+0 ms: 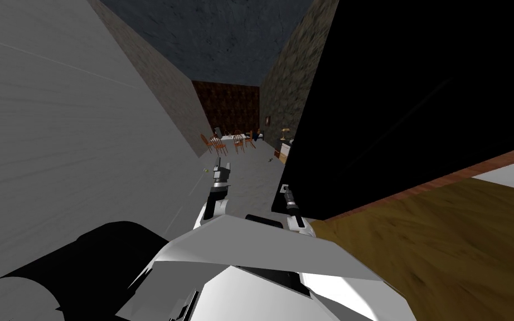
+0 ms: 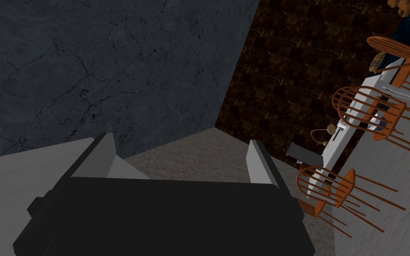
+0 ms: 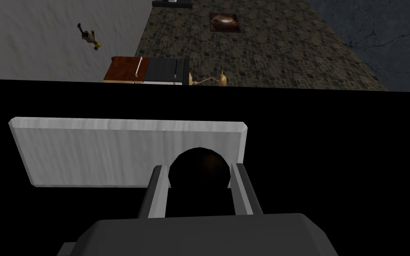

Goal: Push the door open

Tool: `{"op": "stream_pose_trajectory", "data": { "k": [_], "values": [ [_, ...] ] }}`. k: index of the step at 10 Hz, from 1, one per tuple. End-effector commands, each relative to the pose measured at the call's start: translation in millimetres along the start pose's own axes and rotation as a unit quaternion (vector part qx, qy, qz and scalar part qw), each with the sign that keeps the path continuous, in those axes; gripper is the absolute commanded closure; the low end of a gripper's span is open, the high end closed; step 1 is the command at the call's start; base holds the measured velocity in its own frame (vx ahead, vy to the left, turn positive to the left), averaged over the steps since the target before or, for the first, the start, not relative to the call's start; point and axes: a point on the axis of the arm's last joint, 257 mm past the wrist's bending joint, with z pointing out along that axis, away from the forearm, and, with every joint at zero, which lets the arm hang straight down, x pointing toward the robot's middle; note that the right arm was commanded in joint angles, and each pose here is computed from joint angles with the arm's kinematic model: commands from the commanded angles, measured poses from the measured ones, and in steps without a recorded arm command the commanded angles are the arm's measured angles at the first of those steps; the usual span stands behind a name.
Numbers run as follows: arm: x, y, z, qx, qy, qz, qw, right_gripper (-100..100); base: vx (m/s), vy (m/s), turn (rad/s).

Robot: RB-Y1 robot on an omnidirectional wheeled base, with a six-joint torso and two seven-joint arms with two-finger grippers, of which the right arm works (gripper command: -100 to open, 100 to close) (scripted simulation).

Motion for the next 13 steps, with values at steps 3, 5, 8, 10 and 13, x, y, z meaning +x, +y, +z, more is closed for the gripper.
{"op": "stream_pose_trajectory", "data": {
  "k": [3, 5, 8, 10, 13],
  "values": [
    [-37.3, 4.0, 0.2, -0.003, -0.033, -0.009, 0.9994, 100, 0.214, 0.078, -0.061],
    [-51.7, 4.4, -0.6, -0.003, -0.049, -0.010, 0.9988, 100, 0.151, 0.046, -0.058],
    [-48.0, 4.6, 0.1, -0.002, -0.048, -0.004, 0.9989, -100, -0.037, 0.089, -0.073],
    [-44.9, 4.6, 0.7, -0.002, -0.048, 0.002, 0.9988, -100, -0.226, 0.051, -0.034],
    [-40.3, 4.2, 1.4, -0.002, -0.049, 0.010, 0.9988, -100, -0.215, 0.064, -0.038]
  ]
}}
